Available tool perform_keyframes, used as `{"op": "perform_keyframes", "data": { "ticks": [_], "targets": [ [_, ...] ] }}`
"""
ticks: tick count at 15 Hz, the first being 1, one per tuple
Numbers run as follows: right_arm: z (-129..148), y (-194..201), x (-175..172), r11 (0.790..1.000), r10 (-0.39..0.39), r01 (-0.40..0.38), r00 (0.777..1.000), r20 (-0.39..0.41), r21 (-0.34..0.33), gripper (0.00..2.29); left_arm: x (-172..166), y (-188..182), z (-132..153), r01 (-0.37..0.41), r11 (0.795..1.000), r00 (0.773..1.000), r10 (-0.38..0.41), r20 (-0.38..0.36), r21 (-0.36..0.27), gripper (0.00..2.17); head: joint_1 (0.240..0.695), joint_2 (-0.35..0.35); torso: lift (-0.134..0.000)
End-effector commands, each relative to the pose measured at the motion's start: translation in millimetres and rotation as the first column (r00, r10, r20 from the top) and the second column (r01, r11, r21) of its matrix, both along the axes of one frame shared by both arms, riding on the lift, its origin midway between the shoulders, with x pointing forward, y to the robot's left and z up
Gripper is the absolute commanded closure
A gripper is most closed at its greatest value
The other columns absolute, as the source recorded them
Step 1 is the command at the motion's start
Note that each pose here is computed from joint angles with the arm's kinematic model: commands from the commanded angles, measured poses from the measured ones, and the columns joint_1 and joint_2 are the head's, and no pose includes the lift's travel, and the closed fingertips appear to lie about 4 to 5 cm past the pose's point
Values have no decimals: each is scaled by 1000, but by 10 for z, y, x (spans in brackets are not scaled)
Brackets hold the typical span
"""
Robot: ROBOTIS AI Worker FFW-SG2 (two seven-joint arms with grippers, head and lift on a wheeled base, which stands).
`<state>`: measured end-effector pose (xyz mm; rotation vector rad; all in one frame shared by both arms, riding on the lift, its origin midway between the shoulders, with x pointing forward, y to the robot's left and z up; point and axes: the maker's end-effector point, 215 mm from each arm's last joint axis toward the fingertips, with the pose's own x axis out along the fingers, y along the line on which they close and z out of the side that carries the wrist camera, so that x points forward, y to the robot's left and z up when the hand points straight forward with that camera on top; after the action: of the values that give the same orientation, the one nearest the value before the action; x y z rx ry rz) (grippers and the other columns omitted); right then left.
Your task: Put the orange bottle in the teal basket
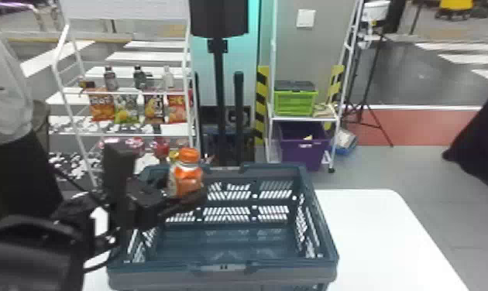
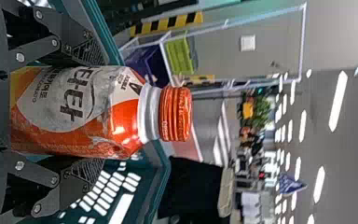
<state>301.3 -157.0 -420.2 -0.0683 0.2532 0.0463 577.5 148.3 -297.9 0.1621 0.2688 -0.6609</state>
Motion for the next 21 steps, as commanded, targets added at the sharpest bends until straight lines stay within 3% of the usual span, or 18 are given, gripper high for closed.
{"op": "perform_keyframes", "data": {
  "ticks": [1, 4, 7, 9, 11, 14, 17, 19, 21],
  "targets": [
    [-43, -36, -42, 1000, -11, 11, 1000, -10, -2, 127, 192, -201, -179, 89, 994, 994, -85, -67, 62, 512, 499, 0, 0],
    [-43, -77, -82, 1000, -30, 30, 1000, -8, -2, 127, 298, -506, -535, 212, 966, 966, -184, -182, 146, 512, 499, 0, 0],
    [-62, -96, -107, 999, -41, 41, 999, -12, -4, 127, 319, -671, -887, 293, 931, 934, -230, -274, 217, 512, 499, 0, 0],
    [-62, -88, -112, 999, -44, 44, 999, -11, -3, 127, 281, -724, -1129, 340, 899, 912, -244, -329, 276, 515, 499, 0, 0],
    [-55, -96, -113, 999, -49, 49, 999, -9, -4, 127, 263, -786, -1338, 387, 848, 897, -254, -362, 363, 515, 499, 0, 0],
    [-60, -92, -127, 999, -51, 51, 999, -10, -3, 127, 198, -870, -1674, 451, 778, 866, -263, -425, 437, 515, 499, 0, 0],
    [-58, -97, -138, 999, -53, 53, 999, -8, -4, 127, 162, -890, -1870, 491, 707, 854, -275, -442, 509, 515, 499, 0, 0],
    [-63, -108, -144, 998, -55, 55, 998, -9, -6, 127, 113, -911, -1924, 512, 685, 843, -282, -458, 519, 512, 499, 0, 0],
    [-62, -99, -145, 999, -54, 54, 998, -9, -6, 127, 125, -869, -1945, 505, 676, 847, -271, -457, 537, 464, 499, 0, 0]
  ]
}}
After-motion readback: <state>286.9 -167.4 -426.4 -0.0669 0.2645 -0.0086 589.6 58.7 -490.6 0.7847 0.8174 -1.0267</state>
